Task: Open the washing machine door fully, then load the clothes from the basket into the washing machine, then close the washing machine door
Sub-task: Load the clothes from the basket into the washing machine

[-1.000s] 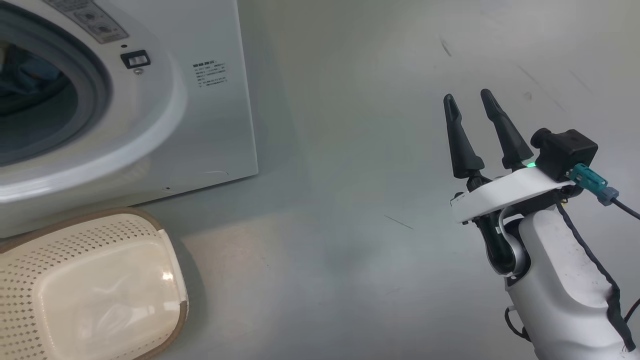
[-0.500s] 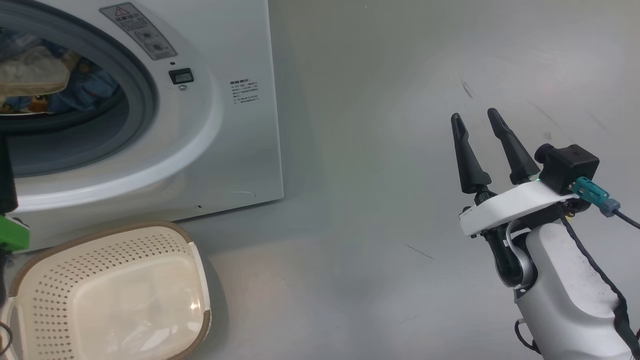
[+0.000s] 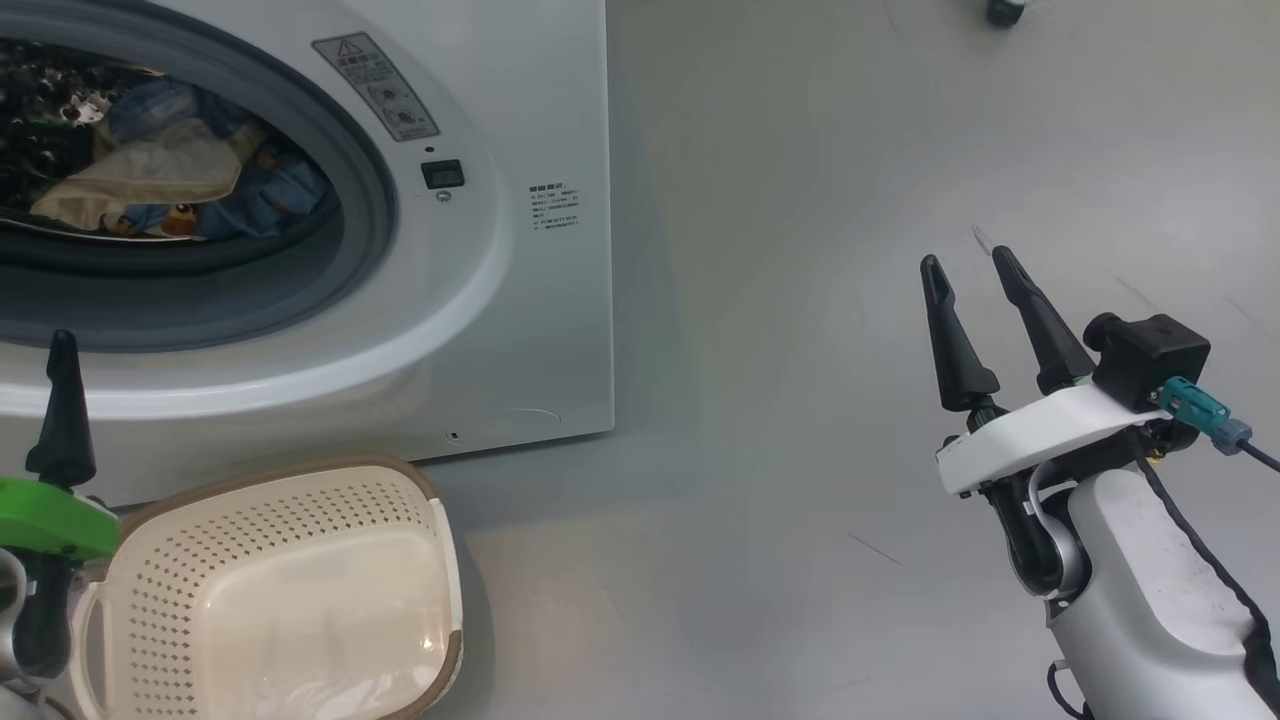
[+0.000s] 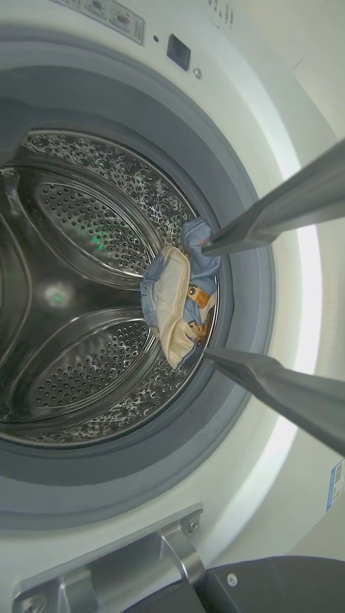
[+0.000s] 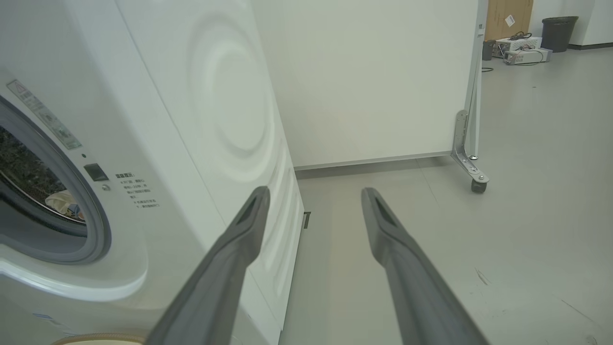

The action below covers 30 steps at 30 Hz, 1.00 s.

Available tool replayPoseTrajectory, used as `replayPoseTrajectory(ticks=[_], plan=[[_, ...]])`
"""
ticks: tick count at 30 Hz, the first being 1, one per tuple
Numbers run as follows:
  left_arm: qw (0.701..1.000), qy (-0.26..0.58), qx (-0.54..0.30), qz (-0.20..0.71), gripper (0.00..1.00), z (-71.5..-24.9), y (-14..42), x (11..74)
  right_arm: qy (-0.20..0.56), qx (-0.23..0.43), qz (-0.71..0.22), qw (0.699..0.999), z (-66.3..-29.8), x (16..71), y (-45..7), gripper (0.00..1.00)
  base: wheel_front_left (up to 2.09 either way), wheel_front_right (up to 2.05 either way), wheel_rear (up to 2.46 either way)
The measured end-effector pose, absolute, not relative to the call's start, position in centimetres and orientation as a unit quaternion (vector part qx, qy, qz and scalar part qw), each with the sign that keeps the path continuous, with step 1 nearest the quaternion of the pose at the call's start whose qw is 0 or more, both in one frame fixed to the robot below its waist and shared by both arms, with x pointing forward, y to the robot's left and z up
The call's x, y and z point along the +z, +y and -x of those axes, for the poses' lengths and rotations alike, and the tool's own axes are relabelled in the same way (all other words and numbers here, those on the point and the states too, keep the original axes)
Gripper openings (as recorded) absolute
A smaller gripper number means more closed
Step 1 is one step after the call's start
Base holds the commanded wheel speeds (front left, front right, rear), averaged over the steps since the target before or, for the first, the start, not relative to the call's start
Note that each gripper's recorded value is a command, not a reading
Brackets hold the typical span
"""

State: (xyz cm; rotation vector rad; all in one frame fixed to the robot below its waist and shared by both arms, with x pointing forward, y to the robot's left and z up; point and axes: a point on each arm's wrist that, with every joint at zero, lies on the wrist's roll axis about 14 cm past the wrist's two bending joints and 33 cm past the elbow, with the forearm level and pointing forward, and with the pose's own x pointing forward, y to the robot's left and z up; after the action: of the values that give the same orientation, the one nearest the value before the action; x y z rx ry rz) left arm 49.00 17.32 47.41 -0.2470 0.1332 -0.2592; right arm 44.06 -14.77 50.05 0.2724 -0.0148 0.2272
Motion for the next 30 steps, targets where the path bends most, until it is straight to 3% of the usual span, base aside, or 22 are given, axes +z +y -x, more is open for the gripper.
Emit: replayPoseTrajectory(ticks=[30], plan=[[0.989, -0.006, -0.056, 0.136, 1.00, -41.2, 19.9, 51.1, -0.016, 0.157, -0.126, 0.979, -42.0, 51.5, -12.4, 1.00, 0.00, 0.00, 0.00]])
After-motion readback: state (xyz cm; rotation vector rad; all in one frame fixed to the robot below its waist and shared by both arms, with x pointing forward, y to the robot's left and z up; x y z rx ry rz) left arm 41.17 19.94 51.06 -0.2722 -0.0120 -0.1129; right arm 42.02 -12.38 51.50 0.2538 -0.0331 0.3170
